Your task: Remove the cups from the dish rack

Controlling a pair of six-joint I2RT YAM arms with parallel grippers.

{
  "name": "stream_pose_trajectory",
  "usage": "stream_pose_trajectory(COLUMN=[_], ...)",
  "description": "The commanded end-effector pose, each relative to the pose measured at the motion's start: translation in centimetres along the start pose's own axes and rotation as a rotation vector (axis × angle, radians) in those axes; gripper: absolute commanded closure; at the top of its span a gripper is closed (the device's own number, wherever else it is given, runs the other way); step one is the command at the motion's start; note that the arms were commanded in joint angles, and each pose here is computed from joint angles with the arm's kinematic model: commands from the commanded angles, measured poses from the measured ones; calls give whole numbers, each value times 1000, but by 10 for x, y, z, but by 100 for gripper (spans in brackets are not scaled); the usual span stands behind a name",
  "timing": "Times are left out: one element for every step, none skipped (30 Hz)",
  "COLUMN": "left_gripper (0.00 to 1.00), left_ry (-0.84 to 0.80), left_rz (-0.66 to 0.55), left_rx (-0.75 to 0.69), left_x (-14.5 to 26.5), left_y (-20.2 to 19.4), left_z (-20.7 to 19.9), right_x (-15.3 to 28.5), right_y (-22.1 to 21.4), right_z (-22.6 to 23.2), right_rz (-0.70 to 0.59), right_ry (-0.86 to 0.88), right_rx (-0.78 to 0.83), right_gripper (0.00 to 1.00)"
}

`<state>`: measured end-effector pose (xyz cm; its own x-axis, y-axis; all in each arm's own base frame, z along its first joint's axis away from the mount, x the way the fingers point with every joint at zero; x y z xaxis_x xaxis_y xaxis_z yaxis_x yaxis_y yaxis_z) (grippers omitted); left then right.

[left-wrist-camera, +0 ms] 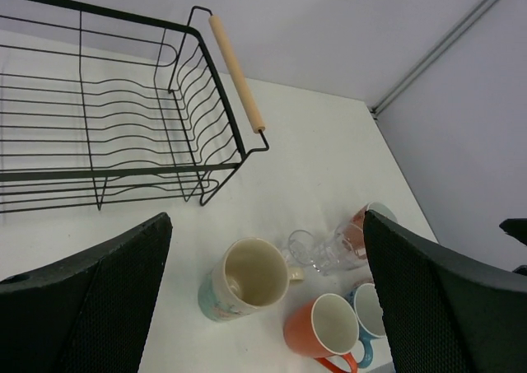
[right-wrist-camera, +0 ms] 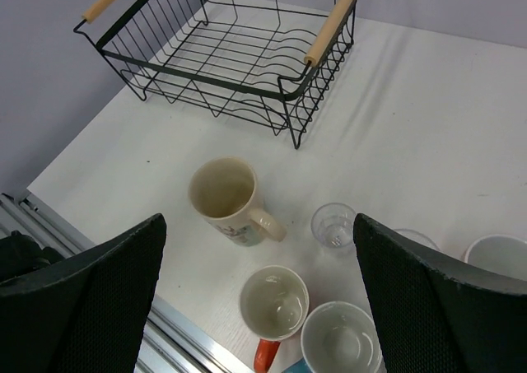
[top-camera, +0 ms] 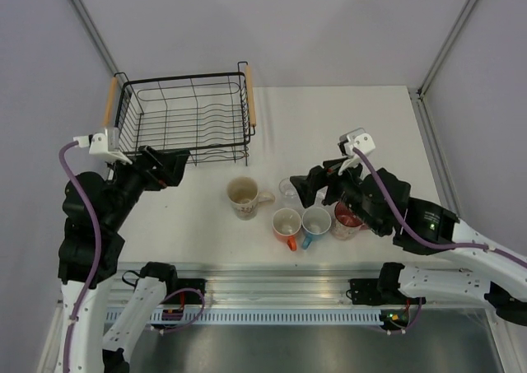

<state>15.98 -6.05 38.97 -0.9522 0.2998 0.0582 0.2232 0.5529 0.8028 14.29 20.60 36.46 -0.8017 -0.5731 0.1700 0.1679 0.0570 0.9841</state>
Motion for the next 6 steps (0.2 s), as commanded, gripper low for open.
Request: stream_pose_trajectory(left_gripper=[0,0,0,0,0,0], left_ry=[-67,-71,-90,-92,-94,-99], left_rz=[52,55,70,72,75,61], left_rx=[-24,-21,-18,-18,-16,-19], left_x=[9,9,9,9,9,13], left_y=[-2,-3,-5,-5,-5,-4], left_z=[-11,-11,-13,-13,-13,-15], right_x=[7,8,9,9,9,9], right_y=[-1,-1,0,1,1,0], right_z=[-8,-9,-9,-9,-9,-9], right_rz=[-4,-7,-8,-11,-11,-10], right_ry=[-49,-49,-50,-50,-48,-47], right_rx=[-44,-47,-49,-51,-51,-52], right_gripper=[2,2,2,2,2,2])
Point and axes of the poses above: each gripper's point midway between its finger pads, its own x axis back along the fingers, its own z axis along the line the jaws close on, y = z × x, the point moved 6 cm from there along x, back along the fingers, and after that the axes turned 10 degrees about x, right-handed, at the moved point
